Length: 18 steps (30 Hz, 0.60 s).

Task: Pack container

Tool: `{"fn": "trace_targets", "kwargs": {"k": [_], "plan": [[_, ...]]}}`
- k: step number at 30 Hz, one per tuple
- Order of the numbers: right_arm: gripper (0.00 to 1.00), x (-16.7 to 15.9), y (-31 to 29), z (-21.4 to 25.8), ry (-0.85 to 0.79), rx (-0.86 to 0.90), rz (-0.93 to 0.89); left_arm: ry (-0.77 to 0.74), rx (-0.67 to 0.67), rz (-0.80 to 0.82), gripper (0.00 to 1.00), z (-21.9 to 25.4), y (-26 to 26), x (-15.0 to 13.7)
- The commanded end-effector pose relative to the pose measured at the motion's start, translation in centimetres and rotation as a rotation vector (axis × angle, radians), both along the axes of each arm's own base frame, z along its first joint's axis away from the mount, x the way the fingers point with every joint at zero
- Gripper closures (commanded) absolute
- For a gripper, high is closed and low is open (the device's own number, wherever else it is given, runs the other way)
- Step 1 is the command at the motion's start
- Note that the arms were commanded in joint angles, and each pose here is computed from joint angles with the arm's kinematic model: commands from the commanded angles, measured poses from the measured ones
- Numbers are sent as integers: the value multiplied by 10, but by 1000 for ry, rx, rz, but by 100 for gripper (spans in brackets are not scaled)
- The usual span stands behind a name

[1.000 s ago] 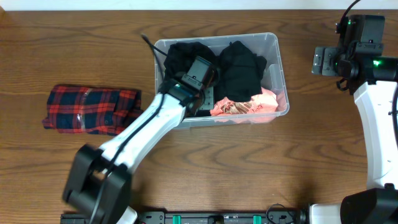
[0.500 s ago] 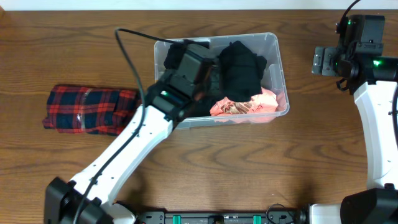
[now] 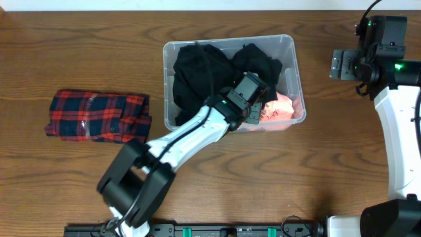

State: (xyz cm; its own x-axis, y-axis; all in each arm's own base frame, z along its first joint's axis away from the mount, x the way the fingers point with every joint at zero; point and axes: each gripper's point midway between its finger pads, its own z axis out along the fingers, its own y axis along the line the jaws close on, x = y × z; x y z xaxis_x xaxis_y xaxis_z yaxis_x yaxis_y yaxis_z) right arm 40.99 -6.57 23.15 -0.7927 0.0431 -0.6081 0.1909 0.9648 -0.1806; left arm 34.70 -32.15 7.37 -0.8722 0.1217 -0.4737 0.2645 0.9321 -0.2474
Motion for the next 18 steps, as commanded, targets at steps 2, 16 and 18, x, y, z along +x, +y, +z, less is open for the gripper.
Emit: {"fn": "trace_targets", "kwargs": {"k": [2, 16, 18], "plan": [[1, 0, -4, -2, 6, -5, -10, 26, 31, -15, 90, -12, 0, -6], [1, 0, -4, -2, 6, -5, -10, -496, 67, 184, 90, 168, 70, 53], [1, 0, -4, -2, 6, -5, -10, -538, 88, 218, 90, 181, 87, 61]]}}
